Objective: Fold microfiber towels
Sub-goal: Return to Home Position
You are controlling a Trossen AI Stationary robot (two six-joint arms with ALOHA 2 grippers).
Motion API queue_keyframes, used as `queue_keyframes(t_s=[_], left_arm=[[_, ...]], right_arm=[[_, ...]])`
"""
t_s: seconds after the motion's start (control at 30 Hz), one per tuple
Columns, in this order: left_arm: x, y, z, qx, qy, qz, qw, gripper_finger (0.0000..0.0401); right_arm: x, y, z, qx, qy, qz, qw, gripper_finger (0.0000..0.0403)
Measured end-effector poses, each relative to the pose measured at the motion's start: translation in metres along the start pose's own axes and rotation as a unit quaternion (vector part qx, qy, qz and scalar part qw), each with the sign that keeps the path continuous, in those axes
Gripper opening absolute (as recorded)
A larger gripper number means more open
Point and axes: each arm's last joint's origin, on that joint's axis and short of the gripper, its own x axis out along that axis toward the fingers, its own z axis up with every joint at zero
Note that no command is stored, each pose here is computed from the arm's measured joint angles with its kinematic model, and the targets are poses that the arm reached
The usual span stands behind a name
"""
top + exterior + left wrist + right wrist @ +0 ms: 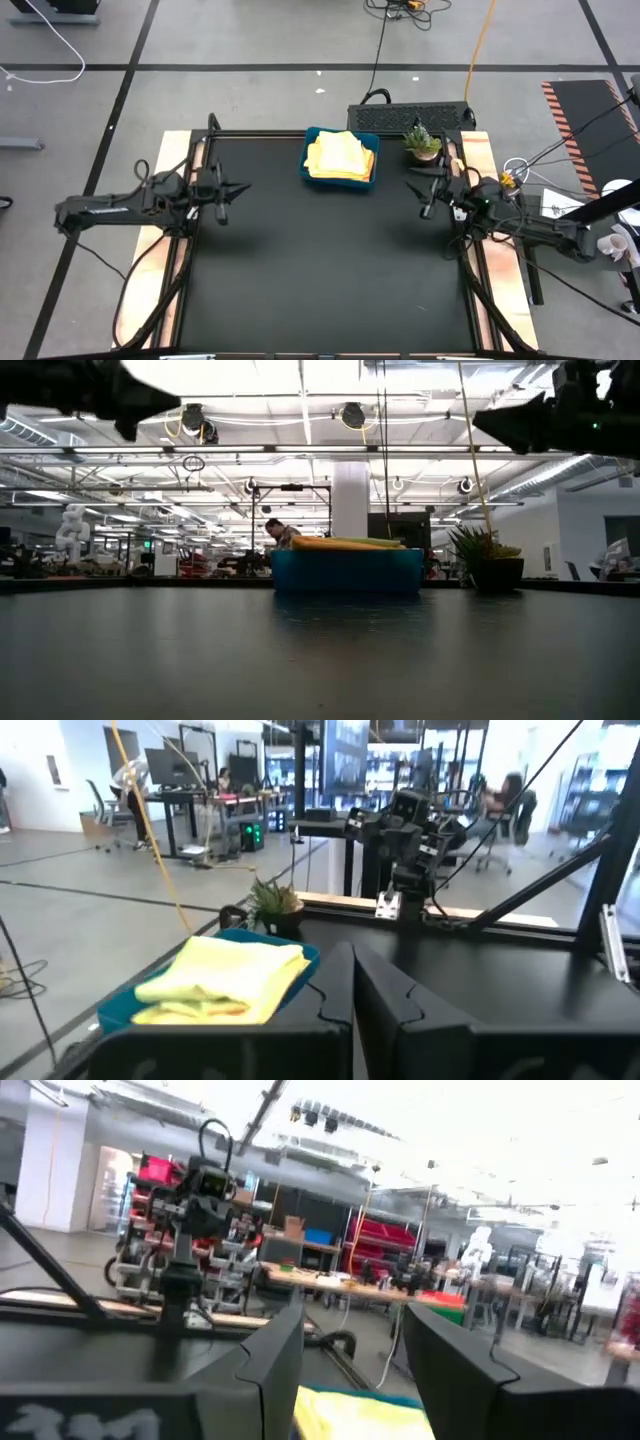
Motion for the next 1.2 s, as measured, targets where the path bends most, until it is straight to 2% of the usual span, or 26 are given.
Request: queue_keyframes(t_s=[0.07, 0.17, 0.27, 0.37, 0.43, 0.57, 0.67, 0.77, 0.87, 1.03, 1.2], left_arm=[[-0.007, 0.000, -0.014, -0.013, -0.006, -0.003, 1.000, 0.0003], [-0.017, 0.000, -0.024, -0.024, -0.024, -0.011, 0.999, 0.0003], [-0.026, 0.001, -0.027, -0.023, -0.043, 0.006, 0.999, 0.0006], [-0.036, 0.004, -0.025, -0.007, -0.055, 0.028, 0.998, 0.0004], [-0.041, 0.004, -0.025, -0.003, -0.056, 0.029, 0.998, 0.0002], [-0.040, 0.004, -0.030, 0.005, -0.027, 0.031, 0.999, 0.0006], [-0.038, 0.005, -0.040, 0.007, 0.002, 0.040, 0.999, 0.0005], [-0.036, 0.005, -0.049, 0.008, 0.013, 0.041, 0.999, 0.0002], [-0.032, 0.004, -0.060, 0.007, 0.026, 0.039, 0.999, 0.0005], [-0.028, 0.004, -0.080, 0.002, 0.046, 0.033, 0.998, 0.0003], [-0.027, 0.002, -0.080, 0.001, 0.033, 0.010, 0.999, 0.0006]], right_arm=[[-0.002, 0.000, 0.002, 0.014, -0.009, -0.004, 1.000, 0.0164], [-0.003, 0.001, -0.003, 0.038, 0.017, 0.001, 0.999, 0.0164], [-0.005, 0.003, -0.011, 0.044, 0.069, 0.009, 0.997, 0.0164], [-0.003, 0.000, 0.003, 0.046, 0.071, 0.009, 0.996, 0.0164], [-0.004, 0.000, 0.003, 0.049, 0.099, 0.013, 0.994, 0.0164], [-0.007, 0.001, -0.002, 0.080, 0.140, 0.015, 0.987, 0.0164], [-0.010, 0.004, -0.017, 0.106, 0.166, 0.015, 0.980, 0.0161], [-0.013, 0.007, -0.032, 0.123, 0.182, 0.011, 0.975, 0.0147], [-0.012, 0.006, -0.029, 0.134, 0.155, 0.002, 0.979, 0.0128], [-0.014, 0.007, -0.034, 0.140, 0.181, 0.001, 0.974, 0.0092], [-0.014, 0.008, -0.035, 0.118, 0.185, 0.005, 0.976, 0.0056]])
